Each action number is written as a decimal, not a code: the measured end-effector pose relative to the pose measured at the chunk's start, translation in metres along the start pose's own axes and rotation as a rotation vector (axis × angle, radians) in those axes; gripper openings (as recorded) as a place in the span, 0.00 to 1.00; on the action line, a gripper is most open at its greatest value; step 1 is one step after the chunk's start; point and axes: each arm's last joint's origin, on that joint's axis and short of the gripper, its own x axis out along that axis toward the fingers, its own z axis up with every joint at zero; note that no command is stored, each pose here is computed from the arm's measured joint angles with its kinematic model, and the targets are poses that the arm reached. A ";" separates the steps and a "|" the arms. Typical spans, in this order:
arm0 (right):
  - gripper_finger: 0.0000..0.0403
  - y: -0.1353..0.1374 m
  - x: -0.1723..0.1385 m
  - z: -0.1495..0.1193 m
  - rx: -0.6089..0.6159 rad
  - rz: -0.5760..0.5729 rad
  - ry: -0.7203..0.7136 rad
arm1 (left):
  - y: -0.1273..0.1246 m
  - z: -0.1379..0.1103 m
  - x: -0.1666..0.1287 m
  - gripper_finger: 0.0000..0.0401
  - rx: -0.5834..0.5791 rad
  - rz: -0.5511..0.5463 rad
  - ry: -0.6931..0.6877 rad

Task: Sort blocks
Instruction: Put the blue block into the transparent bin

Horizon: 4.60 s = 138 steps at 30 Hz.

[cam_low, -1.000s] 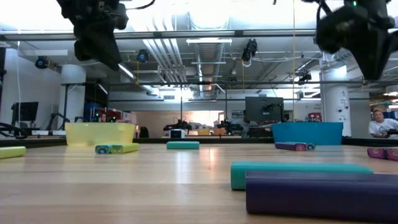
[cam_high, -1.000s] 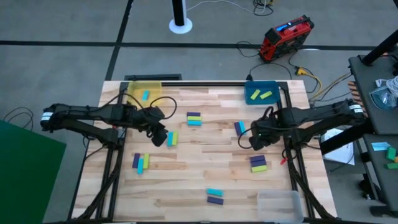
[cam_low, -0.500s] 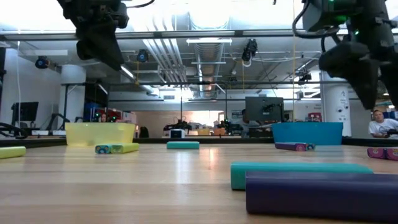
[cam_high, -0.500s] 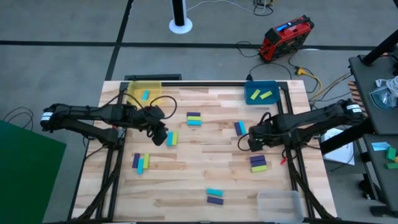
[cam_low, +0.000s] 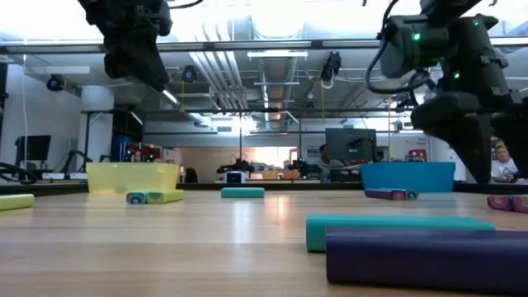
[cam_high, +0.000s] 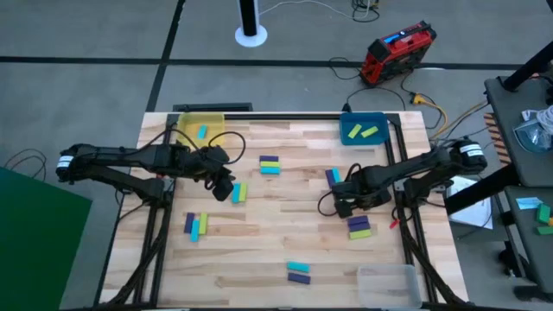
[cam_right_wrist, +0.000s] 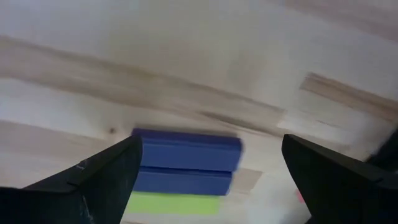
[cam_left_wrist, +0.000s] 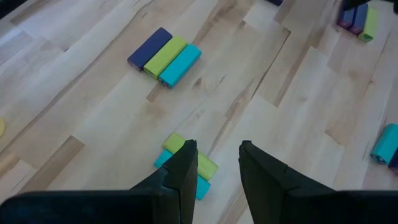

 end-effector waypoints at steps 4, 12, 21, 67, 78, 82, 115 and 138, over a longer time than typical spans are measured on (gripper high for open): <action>0.94 0.004 0.007 -0.001 -0.019 -0.015 0.022 | 0.000 0.000 0.000 0.24 0.000 0.000 0.001; 0.94 0.011 0.011 -0.007 -0.029 0.019 0.036 | 0.000 0.000 0.000 0.24 0.000 0.000 0.003; 0.94 0.008 0.016 -0.008 0.008 0.017 0.027 | 0.000 0.000 0.000 0.24 0.003 0.000 0.003; 0.94 0.016 0.054 -0.001 0.057 -0.057 -0.179 | 0.000 0.000 0.000 0.24 0.005 -0.001 0.004; 0.94 0.007 0.025 -0.007 0.089 0.047 -0.232 | 0.000 0.000 0.000 0.24 0.008 0.010 0.001; 0.94 0.004 0.017 -0.009 0.100 0.086 -0.233 | 0.001 0.000 0.000 0.24 0.008 0.012 0.000; 0.94 -0.006 -0.098 -0.144 -0.398 0.434 0.303 | 0.001 0.000 0.000 0.24 0.113 0.021 -0.001; 0.94 0.018 -0.028 -0.206 -0.243 0.267 0.329 | 0.005 0.002 0.001 0.24 0.181 0.035 -0.001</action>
